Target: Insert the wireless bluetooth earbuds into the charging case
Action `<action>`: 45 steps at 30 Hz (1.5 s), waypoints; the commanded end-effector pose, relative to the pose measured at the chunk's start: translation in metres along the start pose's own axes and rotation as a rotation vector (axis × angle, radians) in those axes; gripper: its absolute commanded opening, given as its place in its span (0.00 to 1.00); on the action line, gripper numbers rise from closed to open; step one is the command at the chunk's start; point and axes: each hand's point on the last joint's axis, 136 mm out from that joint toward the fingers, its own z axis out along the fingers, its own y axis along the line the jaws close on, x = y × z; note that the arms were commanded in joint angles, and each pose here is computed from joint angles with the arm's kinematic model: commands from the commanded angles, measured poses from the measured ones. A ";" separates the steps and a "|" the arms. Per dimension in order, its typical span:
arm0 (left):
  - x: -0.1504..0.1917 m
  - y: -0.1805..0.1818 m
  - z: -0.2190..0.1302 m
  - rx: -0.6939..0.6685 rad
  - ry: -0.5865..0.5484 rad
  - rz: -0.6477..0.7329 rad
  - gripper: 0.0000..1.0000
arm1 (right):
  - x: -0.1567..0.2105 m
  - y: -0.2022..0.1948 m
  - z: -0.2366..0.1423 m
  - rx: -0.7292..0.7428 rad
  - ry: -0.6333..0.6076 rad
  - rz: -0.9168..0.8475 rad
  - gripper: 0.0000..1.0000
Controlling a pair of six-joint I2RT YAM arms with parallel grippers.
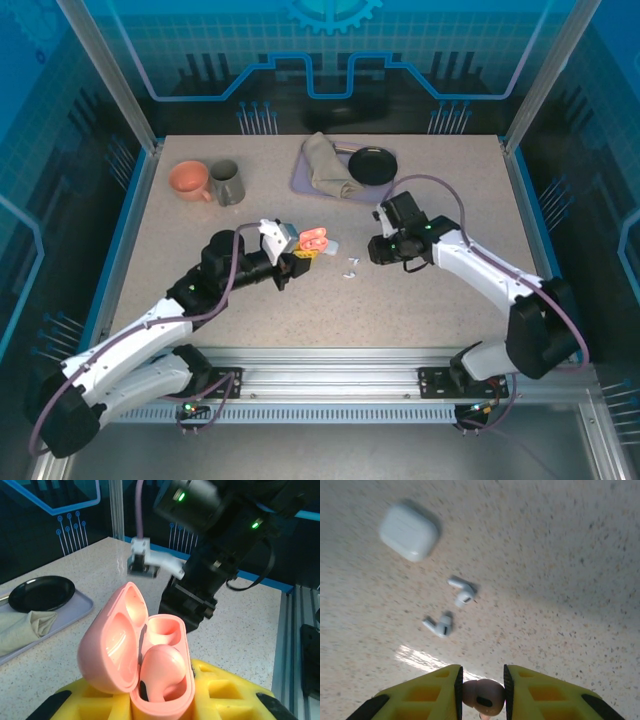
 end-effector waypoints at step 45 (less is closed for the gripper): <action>-0.044 -0.019 0.050 0.077 -0.040 -0.143 0.00 | -0.058 0.128 -0.164 -0.473 -0.665 -0.317 0.29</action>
